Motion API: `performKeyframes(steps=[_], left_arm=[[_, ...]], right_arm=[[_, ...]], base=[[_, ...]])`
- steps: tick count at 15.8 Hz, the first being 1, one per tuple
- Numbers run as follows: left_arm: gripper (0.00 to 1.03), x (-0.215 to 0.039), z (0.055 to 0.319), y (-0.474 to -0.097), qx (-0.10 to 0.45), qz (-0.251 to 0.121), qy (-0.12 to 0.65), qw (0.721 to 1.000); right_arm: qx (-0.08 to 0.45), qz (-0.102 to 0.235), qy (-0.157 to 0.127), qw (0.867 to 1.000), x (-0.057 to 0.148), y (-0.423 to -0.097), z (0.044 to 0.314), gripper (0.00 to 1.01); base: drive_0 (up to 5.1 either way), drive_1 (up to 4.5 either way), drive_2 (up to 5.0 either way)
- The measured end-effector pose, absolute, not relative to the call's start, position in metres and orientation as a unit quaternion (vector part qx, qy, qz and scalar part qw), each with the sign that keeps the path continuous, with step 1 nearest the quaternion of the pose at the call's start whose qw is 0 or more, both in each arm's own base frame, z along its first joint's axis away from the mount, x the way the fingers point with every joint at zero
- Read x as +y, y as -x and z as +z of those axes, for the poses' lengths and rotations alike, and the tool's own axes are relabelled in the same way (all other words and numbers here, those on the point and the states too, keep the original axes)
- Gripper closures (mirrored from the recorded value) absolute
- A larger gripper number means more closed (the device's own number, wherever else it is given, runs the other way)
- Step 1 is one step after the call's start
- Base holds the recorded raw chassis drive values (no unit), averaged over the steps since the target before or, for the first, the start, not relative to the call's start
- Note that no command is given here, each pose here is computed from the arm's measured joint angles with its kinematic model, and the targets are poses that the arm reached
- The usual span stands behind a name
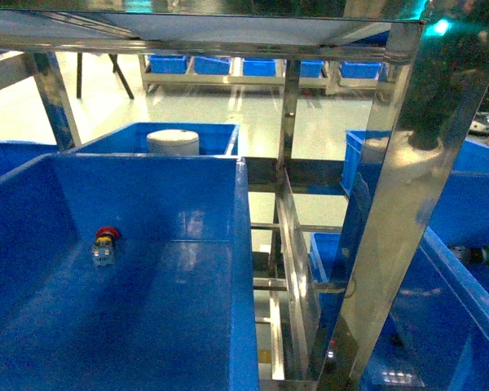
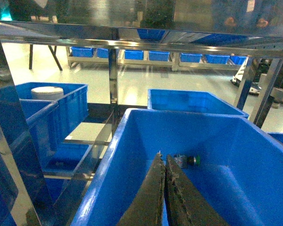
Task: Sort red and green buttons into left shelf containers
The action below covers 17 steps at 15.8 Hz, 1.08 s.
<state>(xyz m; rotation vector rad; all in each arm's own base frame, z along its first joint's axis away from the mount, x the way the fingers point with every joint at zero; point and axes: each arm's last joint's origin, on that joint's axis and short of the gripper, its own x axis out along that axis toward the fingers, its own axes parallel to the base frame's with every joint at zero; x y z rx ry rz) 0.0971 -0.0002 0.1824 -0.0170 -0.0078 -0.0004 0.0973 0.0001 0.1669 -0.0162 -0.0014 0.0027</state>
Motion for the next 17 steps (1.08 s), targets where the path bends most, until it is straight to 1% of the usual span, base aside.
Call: performKeyframes(steps=[3, 5, 6, 12, 13, 15, 16, 17], left_arm=[[1.01, 0.0, 0.177, -0.098, 0.003, 0.0, 0.008, 1.0], [1.01, 0.0, 0.174, -0.097, -0.007, 0.001, 0.008, 1.0], [1.01, 0.0, 0.167, -0.098, 0.003, -0.002, 0.008, 1.0], [1.01, 0.0, 0.167, -0.097, 0.0, 0.001, 0.008, 1.0], [1.0, 0.0, 0.167, -0.097, -0.001, 0.001, 0.008, 1.0], [0.77, 0.0, 0.167, -0.097, 0.0, 0.001, 0.008, 1.0], [0.62, 0.0, 0.167, -0.097, 0.0, 0.001, 0.008, 1.0], [0.51, 0.0, 0.167, -0.097, 0.0, 0.001, 0.008, 1.0]], right_arm=[[-0.001, 0.002, 0.008, 1.0, 0.0, -0.097, 0.167, 0.99], [-0.001, 0.002, 0.008, 1.0, 0.0, -0.097, 0.167, 0.99], [-0.001, 0.001, 0.008, 1.0, 0.0, -0.097, 0.167, 0.99], [-0.001, 0.001, 0.008, 1.0, 0.0, -0.097, 0.167, 0.99], [-0.001, 0.001, 0.008, 1.0, 0.0, -0.097, 0.167, 0.99], [-0.001, 0.001, 0.008, 1.0, 0.0, -0.097, 0.167, 0.77], [-0.001, 0.001, 0.008, 1.0, 0.0, -0.097, 0.167, 0.62], [-0.001, 0.001, 0.008, 1.0, 0.0, -0.097, 0.167, 0.51]], base=[[0.0, 0.0, 0.0], [0.0, 0.0, 0.0], [0.0, 0.0, 0.0], [0.0, 0.0, 0.0], [0.0, 0.0, 0.0], [0.0, 0.0, 0.0], [0.0, 0.0, 0.0], [0.0, 0.0, 0.0]])
